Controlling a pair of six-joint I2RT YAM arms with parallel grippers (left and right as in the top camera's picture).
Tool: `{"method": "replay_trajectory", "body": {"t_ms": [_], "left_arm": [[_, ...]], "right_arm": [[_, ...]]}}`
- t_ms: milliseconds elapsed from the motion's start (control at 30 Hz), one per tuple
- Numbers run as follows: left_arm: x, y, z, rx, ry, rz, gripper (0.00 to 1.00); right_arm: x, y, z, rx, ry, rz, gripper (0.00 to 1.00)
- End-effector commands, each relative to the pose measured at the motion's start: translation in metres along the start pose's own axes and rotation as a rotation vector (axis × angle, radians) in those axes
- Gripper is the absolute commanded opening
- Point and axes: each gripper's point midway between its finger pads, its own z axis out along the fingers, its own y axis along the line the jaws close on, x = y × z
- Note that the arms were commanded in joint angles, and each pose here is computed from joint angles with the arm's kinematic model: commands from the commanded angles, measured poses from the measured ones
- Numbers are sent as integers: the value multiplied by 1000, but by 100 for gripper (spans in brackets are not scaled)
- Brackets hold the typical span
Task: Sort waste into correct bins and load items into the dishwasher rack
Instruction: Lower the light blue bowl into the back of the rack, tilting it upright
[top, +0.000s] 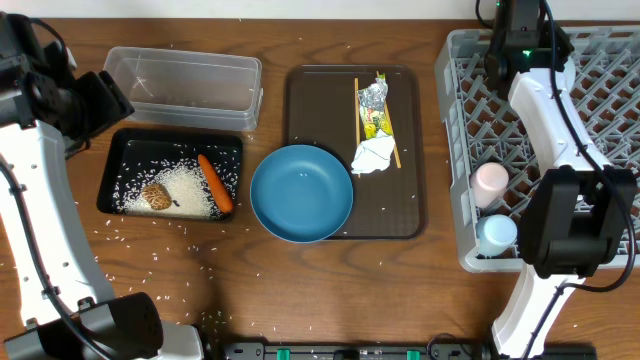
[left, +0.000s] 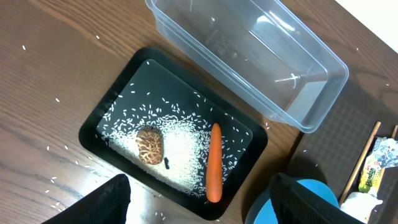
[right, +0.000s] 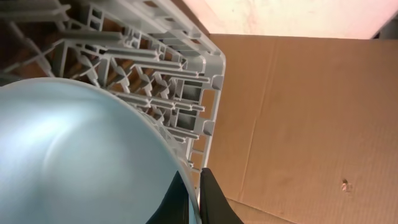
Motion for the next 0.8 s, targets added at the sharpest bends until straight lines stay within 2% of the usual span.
{"method": "replay_trajectory", "body": {"t_ms": [0,400,633,767], "left_arm": [[6,2,9,-1,38,-18,72],[9,4,16,-4,48,-27,72],[9,4,16,-4,48,-27,72],[9,4,16,-4,48,-27,72]], "right_arm": [[0,12,4,0,29,-52,1],[3,18,8,2,55,-78,1],[-1,-15,6,140,88,-88,1],[-10,-12,1,134,57,-116,1]]}}
